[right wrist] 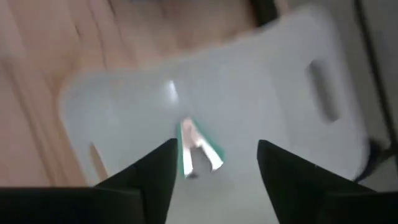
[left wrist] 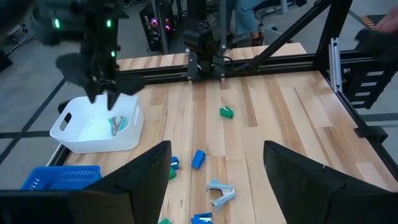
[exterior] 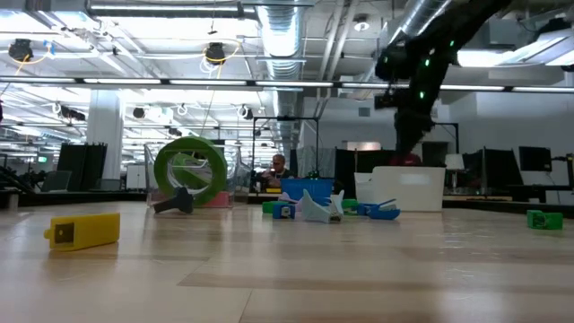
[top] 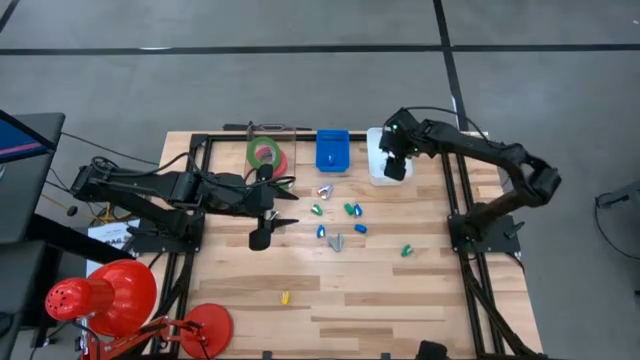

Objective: Pick and place Stapler, Stapler remover, tape
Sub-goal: Put the blue stapler into the blue bin

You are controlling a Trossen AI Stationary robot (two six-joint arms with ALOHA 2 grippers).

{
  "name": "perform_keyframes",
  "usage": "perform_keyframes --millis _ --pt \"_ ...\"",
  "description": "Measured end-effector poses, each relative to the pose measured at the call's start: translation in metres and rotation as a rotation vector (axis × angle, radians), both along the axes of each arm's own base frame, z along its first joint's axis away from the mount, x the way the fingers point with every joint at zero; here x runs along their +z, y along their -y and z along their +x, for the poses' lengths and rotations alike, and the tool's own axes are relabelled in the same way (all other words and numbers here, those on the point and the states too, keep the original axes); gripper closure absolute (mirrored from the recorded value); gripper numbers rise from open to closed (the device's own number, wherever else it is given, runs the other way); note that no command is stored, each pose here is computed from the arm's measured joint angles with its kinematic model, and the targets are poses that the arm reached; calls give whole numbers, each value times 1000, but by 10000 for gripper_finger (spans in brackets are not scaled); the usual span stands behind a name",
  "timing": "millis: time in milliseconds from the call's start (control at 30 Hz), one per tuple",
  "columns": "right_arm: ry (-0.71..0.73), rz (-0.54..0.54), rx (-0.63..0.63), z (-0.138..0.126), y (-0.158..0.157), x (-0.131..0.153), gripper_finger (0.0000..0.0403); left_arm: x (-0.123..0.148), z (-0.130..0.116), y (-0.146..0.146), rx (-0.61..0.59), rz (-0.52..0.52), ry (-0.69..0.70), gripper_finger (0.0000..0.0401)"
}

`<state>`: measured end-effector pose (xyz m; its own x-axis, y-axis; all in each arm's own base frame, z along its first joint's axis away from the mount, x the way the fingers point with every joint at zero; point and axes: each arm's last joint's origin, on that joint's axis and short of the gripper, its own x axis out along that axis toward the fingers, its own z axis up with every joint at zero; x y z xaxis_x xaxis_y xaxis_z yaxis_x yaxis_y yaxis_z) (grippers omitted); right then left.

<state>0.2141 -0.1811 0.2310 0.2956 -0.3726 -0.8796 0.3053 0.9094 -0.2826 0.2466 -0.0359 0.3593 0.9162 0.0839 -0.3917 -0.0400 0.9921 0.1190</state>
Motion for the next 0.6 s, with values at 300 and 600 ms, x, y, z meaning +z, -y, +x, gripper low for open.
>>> perform_keyframes --millis 300,600 --pt "305 43 176 -3 -38 56 163 0 1 -6 26 -8 6 156" --pt "374 153 367 11 -81 64 163 0 2 -15 65 -8 6 156"
